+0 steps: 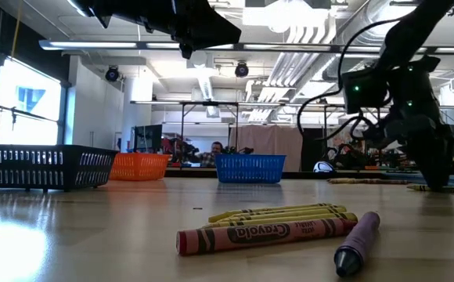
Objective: Sort crayons
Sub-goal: Put the yellow crayon into the orange bin
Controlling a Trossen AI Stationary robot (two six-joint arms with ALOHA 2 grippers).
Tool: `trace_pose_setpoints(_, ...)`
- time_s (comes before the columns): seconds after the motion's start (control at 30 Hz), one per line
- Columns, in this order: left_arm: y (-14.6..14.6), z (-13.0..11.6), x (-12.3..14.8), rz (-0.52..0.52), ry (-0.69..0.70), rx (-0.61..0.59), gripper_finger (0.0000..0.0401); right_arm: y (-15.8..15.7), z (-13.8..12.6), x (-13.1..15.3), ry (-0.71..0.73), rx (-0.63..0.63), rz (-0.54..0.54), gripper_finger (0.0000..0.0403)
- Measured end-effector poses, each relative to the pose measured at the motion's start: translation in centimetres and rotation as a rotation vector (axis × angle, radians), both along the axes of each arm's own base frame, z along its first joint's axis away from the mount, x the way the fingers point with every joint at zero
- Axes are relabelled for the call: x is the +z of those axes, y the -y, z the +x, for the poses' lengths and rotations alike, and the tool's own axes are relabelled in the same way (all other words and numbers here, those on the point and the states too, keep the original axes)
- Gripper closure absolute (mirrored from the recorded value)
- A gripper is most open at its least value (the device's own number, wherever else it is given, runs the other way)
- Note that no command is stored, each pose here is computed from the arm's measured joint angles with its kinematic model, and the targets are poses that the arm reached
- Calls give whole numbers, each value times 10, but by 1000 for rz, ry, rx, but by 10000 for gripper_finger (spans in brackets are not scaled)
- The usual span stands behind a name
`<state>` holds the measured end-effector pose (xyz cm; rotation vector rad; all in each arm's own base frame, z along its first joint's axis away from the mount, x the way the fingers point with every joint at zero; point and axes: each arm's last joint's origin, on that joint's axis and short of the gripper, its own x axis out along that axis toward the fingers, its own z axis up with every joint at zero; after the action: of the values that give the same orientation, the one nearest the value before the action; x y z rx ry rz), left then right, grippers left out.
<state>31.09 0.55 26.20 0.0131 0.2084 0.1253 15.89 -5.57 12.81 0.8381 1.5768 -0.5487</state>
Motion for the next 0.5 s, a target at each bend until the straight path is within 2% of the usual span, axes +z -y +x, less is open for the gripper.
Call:
trace_pose_setpoints(0.17,0,0,0,0,0,0,329,2,-4,-4,5,-18,8,300)
trace_pose_setpoints(0.27,0,0,0,1,0,0,329,4,-2,-2,15,1,6,328)
trace_pose_setpoints(0.4,0,0,0,1,1,0,329,5,4,2,51,30,6,384)
trace_pose_setpoints(0.5,0,0,0,1,1,0,329,6,6,4,56,35,3,391)
